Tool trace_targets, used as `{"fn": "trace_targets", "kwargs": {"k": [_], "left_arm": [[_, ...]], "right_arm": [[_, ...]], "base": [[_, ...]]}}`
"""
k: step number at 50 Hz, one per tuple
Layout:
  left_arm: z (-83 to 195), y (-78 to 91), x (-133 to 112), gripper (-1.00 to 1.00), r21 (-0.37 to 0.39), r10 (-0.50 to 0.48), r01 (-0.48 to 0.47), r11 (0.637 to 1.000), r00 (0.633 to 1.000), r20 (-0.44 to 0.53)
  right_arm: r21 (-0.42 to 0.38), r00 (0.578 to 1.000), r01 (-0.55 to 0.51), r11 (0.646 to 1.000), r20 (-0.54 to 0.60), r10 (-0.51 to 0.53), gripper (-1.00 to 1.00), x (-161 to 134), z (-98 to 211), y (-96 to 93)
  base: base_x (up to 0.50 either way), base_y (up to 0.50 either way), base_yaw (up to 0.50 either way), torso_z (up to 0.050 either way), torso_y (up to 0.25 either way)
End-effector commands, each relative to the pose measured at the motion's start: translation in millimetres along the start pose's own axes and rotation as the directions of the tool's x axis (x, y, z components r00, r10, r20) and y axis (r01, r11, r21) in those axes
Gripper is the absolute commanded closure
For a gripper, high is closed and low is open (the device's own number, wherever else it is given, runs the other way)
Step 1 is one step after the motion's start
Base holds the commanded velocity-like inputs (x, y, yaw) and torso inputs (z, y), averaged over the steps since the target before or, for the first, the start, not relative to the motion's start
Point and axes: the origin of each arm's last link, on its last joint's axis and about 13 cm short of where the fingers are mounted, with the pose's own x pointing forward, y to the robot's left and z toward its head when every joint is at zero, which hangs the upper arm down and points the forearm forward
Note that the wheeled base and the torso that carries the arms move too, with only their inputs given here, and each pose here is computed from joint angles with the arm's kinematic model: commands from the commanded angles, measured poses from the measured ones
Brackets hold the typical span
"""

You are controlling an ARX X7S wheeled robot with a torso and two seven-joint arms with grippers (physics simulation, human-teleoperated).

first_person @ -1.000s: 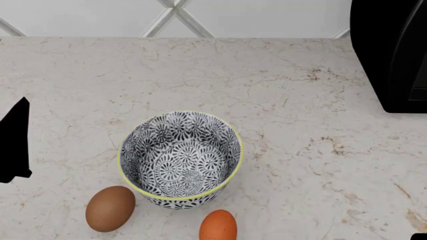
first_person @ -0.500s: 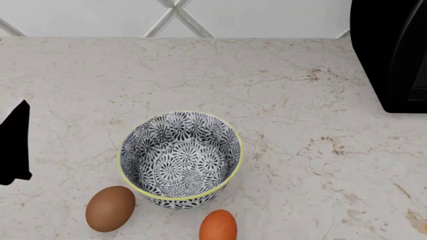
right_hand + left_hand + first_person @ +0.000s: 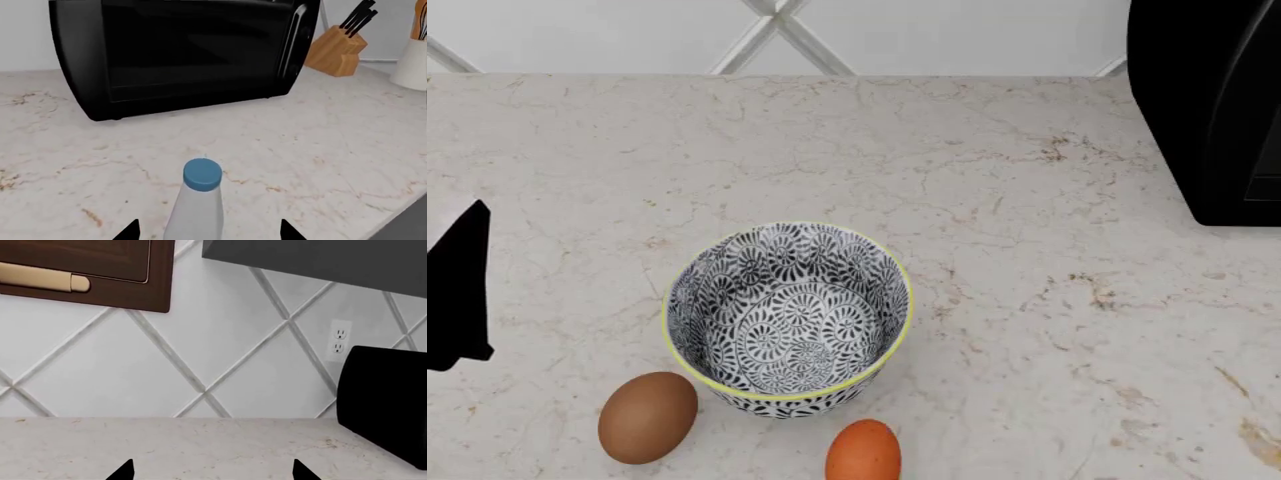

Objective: Place the eggs and milk next to the bowl.

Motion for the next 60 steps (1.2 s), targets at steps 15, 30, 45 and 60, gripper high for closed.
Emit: {"fn": "trace_targets", "kwargs": {"k": [15,30,45,60], "left_arm": [[5,5.1,-1,-1.00,0.002,0.010,-0.010,1.000,1.000,0.024],[7,5.6,-2,-1.00,0.014,0.020,-0.021,1.000,1.000,0.022],[3,8.3,2,-1.00,0.020,0.020,-0.020,1.000,1.000,0.014],[3,5.9,2,-1.00,0.019,0.015,-0.015,1.000,1.000,0.014]], "right_arm": [[0.022,0.998,0.035,0.999,-0.051,-0.034,-1.00,36,-14,6.8],[0.015,0.996,0.038,0.999,-0.082,-0.037,-1.00,62,-27,14.1],[0.018,0.994,0.043,0.999,-0.097,-0.041,1.00,68,-33,14.8],[0.027,0.998,0.032,0.999,-0.055,-0.030,1.00,61,-25,12.4]], "base": [[0.00,0.00,0.00,0.000,0.000],[0.00,0.00,0.00,0.000,0.000],[0.00,0.00,0.00,0.000,0.000],[0.00,0.00,0.00,0.000,0.000]]}}
